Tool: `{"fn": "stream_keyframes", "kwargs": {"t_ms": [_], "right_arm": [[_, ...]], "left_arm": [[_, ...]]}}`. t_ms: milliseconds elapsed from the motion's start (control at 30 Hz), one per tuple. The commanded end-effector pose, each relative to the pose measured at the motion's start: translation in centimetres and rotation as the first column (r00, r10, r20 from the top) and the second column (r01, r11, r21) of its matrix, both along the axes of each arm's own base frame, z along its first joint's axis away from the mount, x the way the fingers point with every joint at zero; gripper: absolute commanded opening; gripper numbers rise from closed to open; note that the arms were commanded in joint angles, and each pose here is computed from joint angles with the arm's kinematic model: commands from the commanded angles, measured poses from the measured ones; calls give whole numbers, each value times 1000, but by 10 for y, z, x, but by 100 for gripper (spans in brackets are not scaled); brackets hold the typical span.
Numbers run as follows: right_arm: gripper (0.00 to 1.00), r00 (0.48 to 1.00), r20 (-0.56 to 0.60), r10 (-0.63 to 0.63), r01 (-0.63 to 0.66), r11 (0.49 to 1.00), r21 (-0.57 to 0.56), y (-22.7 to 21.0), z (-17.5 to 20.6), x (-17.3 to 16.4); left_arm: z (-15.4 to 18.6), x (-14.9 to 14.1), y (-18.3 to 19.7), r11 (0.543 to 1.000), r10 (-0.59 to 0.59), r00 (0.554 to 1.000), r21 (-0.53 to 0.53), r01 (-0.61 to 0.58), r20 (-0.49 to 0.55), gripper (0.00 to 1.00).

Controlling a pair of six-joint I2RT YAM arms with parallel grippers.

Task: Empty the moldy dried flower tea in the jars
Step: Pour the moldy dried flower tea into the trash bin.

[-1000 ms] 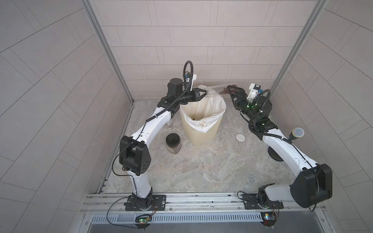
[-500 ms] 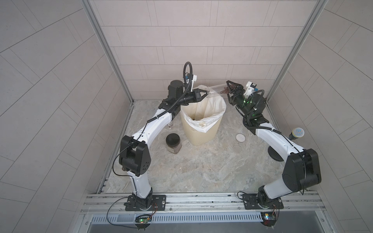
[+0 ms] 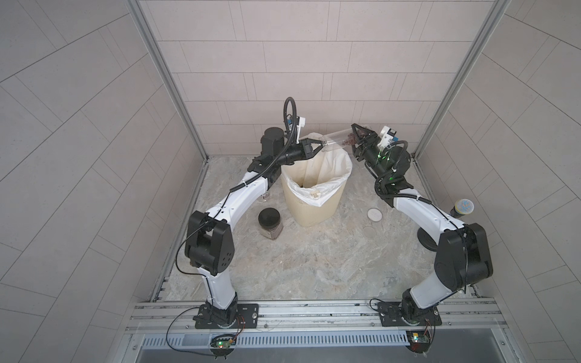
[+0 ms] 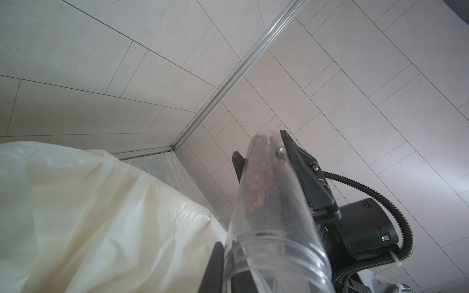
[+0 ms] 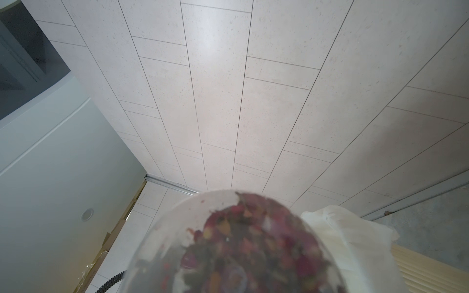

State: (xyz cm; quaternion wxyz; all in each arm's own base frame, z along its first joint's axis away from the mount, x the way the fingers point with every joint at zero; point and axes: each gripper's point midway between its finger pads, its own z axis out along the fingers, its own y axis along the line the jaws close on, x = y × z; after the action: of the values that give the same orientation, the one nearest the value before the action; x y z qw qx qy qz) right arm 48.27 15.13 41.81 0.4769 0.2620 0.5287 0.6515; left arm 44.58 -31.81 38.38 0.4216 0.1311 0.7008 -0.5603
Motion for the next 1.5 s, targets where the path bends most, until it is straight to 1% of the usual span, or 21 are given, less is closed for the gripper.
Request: {"fn": "stream_keyframes", "kwargs": {"t_ms": [0, 100, 133, 200, 233, 267, 333, 400, 467, 533, 633, 800, 867, 967, 1067, 1167, 1200, 1300, 1333, 1367, 1467], "right_arm": [[50, 997, 79, 22, -26, 998, 51, -2, 29, -7], [50, 997, 74, 12, -15, 999, 40, -7, 27, -7], [50, 997, 71, 8, -10, 1000, 30, -8, 25, -6], [50, 998, 63, 0, -1, 1000, 7, -9, 22, -6], [50, 998, 60, -1, 1, 1000, -8, -9, 21, -7], [50, 998, 57, -2, 3, 1000, -17, -8, 19, -7], [50, 999, 51, 0, 2, 999, -37, -7, 16, -6], [50, 999, 39, 3, 0, 998, -70, -5, 11, -6], [50, 1000, 31, -4, 7, 993, -118, -4, 7, -7], [50, 999, 32, -20, 26, 981, -193, -4, 3, -9], [50, 999, 20, -45, 49, 944, -328, -4, -4, -14], [50, 998, 15, -60, 59, 865, -498, 0, -12, -20], [50, 998, 14, -65, 62, 826, -561, 3, -15, -23], [50, 997, 26, -68, 68, 749, -659, 11, -18, -29], [49, 997, 41, -71, 77, 657, -750, 17, -19, -33], [49, 994, 87, -67, 109, 528, -842, 26, -17, -40], [49, 992, 112, -58, 126, 476, -870, 31, -15, -42], [50, 980, 197, -28, 195, 330, -924, 43, -7, -51], [50, 973, 232, -4, 223, 291, -930, 48, -4, -54], [50, 964, 266, 20, 251, 266, -931, 53, -1, -56], [50, 942, 330, 56, 311, 221, -924, 61, 5, -59]], "left_arm": [[23, -18, -1, 999, -41, 998, -30, 42, 44, 12], [20, -17, 4, 1000, -7, 1000, -10, 7, 16, 31], [19, -14, 8, 999, 29, 999, 21, -29, 32, 42], [11, -11, 18, 991, 95, 995, 90, -96, 13, 58], [7, -10, 22, 985, 121, 993, 125, -121, 11, 63], [7, -10, 26, 980, 138, 990, 146, -138, 13, 65], [5, -11, 33, 971, 162, 987, 176, -161, 11, 69], [5, -12, 40, 964, 184, 983, 196, -182, 12, 69], [4, -13, 47, 953, 208, 978, 222, -206, 17, 69], [3, -15, 57, 940, 238, 971, 244, -238, 28, 69], [6, -19, 71, 927, 273, 961, 255, -274, 40, 69], [4, -22, 94, 913, 320, 947, 256, -319, 36, 69], [1, -23, 100, 912, 331, 943, 250, -326, 25, 69], [-3, -28, 106, 909, 338, 941, 250, -332, 22, 69], [-10, -32, 115, 902, 354, 935, 260, -346, 15, 69], [-14, -35, 125, 894, 374, 928, 263, -362, 8, 69], [-15, -36, 128, 891, 381, 925, 263, -369, 5, 69], [-16, -38, 136, 885, 399, 917, 261, -386, 4, 69], [-17, -39, 138, 885, 400, 916, 260, -387, 1, 69], [-17, -40, 138, 887, 399, 917, 256, -385, 0, 69], [-20, -42, 137, 891, 389, 921, 256, -374, -8, 69]]}}
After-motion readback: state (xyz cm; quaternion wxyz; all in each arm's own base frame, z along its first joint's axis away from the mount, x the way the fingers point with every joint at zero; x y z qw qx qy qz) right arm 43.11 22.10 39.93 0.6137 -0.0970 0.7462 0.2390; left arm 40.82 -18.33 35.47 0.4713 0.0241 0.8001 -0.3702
